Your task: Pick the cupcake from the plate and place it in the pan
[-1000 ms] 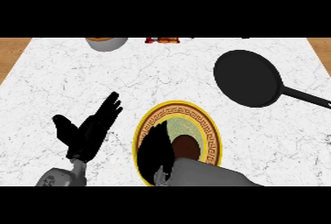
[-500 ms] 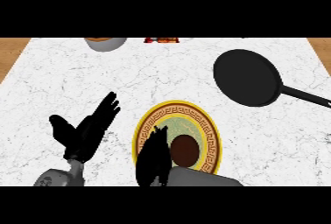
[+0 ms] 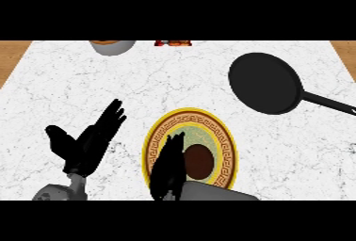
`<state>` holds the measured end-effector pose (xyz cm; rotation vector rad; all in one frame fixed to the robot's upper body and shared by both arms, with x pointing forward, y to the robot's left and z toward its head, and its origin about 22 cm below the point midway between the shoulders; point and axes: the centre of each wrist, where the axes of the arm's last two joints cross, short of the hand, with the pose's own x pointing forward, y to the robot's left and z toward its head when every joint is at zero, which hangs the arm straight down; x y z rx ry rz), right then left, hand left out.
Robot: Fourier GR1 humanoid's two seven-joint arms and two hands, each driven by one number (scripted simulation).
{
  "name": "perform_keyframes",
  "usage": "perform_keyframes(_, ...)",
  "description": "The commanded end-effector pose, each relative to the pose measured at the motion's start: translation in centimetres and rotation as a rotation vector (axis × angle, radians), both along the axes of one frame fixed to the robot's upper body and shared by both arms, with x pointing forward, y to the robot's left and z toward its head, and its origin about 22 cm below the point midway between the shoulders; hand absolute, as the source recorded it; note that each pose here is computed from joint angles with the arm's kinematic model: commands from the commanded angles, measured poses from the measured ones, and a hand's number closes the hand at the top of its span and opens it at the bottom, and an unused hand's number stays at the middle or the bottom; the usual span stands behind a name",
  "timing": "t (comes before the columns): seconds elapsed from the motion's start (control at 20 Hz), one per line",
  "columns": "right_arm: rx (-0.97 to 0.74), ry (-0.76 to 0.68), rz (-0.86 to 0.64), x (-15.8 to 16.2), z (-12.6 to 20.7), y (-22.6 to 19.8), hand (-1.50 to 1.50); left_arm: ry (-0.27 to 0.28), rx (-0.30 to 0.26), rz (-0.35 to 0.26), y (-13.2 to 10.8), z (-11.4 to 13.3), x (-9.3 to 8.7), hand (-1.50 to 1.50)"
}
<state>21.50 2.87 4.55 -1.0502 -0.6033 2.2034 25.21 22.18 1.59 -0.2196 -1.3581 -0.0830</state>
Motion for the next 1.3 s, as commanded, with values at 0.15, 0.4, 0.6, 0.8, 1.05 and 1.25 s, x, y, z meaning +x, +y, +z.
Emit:
perform_keyframes(0.15, -0.120, -0.114, -0.077, 0.3, -0.5, 0.2, -1.50, 0.024, -0.003, 0.005, 0.4, -0.5, 0.5, 0.00)
perform_keyframes(0.4, -0.096, -0.108, -0.085, 2.2, -1.5, -0.8, 1.50, -0.003, 0.010, -0.010, 0.8, 0.2, 0.9, 0.00)
perform_keyframes(0.6, -0.094, -0.138, 0.056, 1.4, -0.7, -0.1, 1.50, -0.019, 0.001, -0.003, -0.4, 1.5, 1.8, 0.00)
perform_keyframes(0.8, -0.138, -0.150, 0.108, 1.8, -2.1, -2.9, 1.50, -0.014, -0.013, -0.017, 1.7, 0.5, 0.6, 0.00)
perform_keyframes(1.05, 0.026, -0.193, 0.106, 2.5, -0.7, -2.8, 1.50, -0.004, 0.001, -0.014, 1.6, 0.0, -0.4, 0.00)
perform_keyframes(1.25, 0.485, -0.078, -0.065, 0.7, 0.4, -5.5, 1.50, 0.000, 0.003, 0.031, 1.2, -0.6, -0.3, 0.00)
